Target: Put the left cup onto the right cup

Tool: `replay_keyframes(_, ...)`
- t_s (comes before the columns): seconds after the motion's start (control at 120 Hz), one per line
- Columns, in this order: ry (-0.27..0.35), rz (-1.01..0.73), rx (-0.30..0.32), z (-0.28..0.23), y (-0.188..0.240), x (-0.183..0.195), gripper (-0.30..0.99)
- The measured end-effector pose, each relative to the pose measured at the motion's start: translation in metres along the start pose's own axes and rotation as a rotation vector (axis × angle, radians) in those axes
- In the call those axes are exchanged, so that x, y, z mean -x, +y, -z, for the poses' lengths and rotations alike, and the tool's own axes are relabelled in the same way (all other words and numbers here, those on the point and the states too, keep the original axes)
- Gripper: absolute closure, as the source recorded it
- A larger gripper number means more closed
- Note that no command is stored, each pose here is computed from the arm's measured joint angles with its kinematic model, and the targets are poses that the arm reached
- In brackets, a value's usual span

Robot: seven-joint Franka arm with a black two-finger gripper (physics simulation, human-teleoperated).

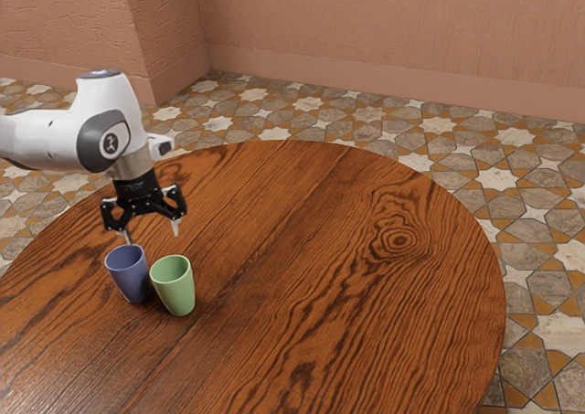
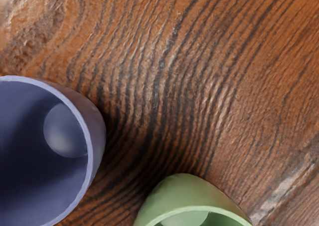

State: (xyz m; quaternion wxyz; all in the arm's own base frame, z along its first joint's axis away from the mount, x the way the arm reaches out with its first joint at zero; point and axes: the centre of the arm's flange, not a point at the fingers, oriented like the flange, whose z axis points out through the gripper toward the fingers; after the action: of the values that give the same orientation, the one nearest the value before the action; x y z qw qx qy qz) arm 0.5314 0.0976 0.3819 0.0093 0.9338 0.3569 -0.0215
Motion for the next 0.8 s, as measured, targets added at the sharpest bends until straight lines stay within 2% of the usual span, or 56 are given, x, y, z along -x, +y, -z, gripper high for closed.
replay_keyframes(0.25,-0.001,0.135,-0.033,-0.015,-0.044,-0.027,0.02)
replay_keyframes(0.8,0.016,0.203,-0.050,-0.045,-0.036,-0.034,0.02)
